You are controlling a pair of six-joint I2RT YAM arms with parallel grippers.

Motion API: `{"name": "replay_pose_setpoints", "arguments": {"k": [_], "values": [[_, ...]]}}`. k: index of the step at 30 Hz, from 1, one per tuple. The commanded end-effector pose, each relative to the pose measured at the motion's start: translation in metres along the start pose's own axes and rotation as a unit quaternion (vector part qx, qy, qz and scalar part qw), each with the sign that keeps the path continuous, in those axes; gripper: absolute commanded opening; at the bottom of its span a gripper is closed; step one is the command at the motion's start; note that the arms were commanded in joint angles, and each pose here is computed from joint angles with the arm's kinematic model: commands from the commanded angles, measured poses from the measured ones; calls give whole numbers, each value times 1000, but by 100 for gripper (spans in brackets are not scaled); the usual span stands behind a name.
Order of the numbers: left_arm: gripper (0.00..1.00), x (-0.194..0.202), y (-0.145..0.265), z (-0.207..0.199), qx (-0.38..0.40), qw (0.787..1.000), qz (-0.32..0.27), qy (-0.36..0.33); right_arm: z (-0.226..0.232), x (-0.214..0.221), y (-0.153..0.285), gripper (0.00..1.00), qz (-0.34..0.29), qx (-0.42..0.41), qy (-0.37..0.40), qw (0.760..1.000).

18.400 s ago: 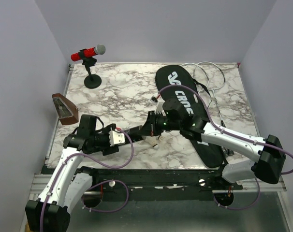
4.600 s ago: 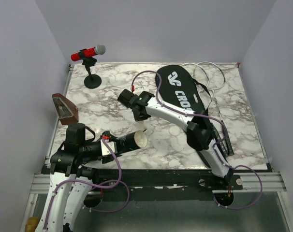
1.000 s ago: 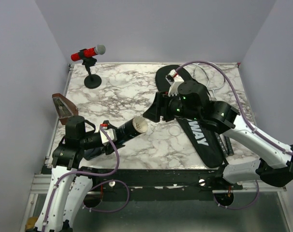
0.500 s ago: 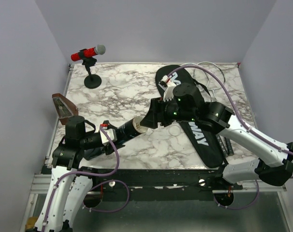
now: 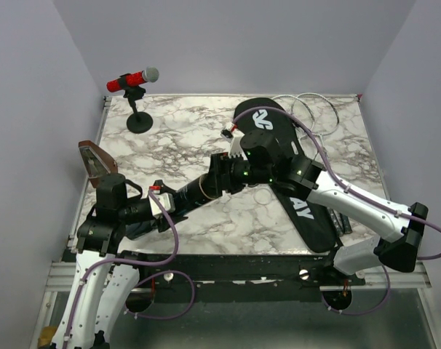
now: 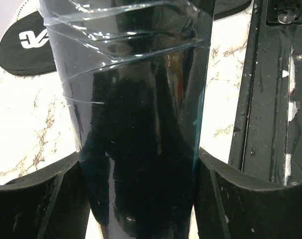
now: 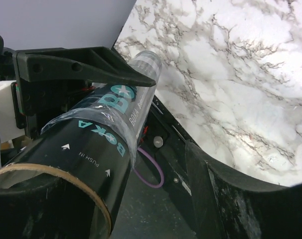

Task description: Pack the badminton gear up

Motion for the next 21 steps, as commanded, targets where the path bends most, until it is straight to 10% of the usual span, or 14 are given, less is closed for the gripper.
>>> {"name": "replay_pose_setpoints", "arguments": {"k": [1,21], "values": [[34,-17,3,-1,9,999,-29,-38,6,8,-11,73,11,-28,-4,1000],[34,11,1,1,-1,998,21,-62,-10,-24,113,78,-137,192,-4,972]]}}
Point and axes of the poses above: each gripper's point midway between its finger pads, its own y axis back along the fingers, its own z axis along the line the jaws close on, x = y × z, the point moved 8 cm from there along y, back along the fingers, and after that the axes turned 8 degrees about y, right-handed, at the moved point
